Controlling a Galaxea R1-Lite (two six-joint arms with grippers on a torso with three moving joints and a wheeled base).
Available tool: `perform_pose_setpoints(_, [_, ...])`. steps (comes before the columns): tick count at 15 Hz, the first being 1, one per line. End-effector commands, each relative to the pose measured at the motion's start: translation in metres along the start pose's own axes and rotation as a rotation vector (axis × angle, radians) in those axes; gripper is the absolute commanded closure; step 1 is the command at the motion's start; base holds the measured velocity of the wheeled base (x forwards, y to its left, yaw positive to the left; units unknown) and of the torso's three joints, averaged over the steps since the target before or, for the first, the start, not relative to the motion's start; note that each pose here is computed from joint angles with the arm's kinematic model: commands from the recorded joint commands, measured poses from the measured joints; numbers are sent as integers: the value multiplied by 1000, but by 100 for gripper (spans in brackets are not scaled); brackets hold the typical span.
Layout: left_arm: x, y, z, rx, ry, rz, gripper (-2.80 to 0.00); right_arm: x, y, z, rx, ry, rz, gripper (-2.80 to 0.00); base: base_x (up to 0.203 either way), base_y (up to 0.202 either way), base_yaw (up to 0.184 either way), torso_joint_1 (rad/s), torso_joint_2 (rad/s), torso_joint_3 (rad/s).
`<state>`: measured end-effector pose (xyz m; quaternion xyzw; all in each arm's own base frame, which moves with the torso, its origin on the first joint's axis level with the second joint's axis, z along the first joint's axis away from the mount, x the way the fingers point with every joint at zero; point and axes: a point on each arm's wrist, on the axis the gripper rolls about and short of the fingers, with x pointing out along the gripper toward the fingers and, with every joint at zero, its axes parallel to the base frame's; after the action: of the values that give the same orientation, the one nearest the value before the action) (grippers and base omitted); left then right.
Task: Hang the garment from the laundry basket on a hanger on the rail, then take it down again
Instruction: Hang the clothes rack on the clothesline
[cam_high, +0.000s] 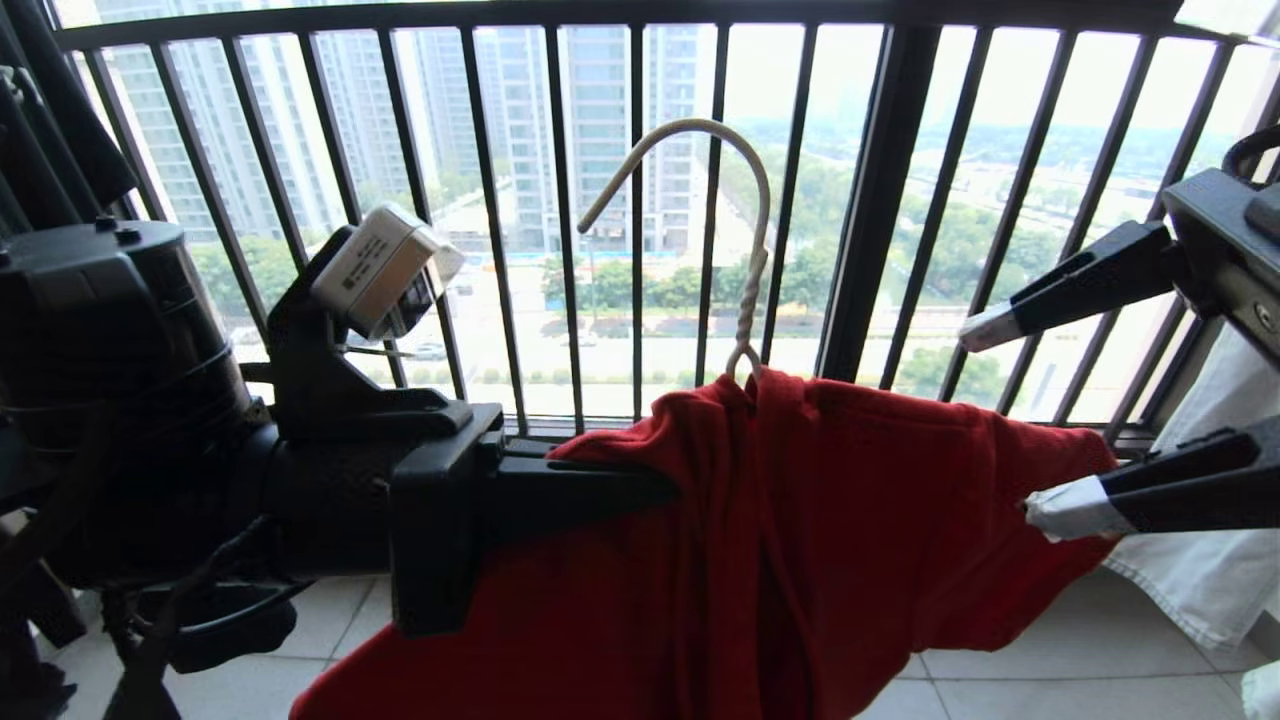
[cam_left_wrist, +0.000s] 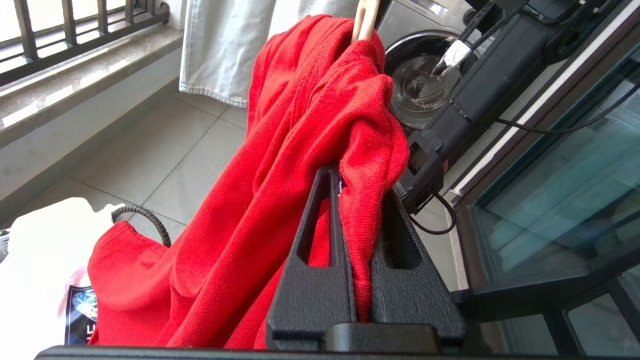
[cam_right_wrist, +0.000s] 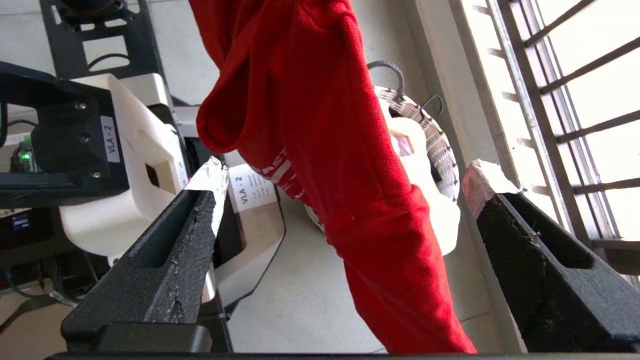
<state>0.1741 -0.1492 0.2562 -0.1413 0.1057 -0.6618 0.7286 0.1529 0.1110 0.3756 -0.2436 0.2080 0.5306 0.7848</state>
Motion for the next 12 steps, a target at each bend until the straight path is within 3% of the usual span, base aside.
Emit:
perform_pose_setpoints(1, [-8, 3, 4, 8, 1, -20, 0, 23, -11, 0, 3, 27, 61, -280, 0, 0, 0, 0, 0, 0])
perform_pose_setpoints(5, [-17, -8, 7, 35, -8, -51, 0, 52, -26, 6, -11, 2, 88, -280, 0, 0, 0, 0, 0, 0])
perform_pose_setpoints(12, [-25, -20, 13, 73, -30, -72, 0, 64, -24, 8, -15, -13, 152, -280, 0, 0, 0, 0, 0, 0])
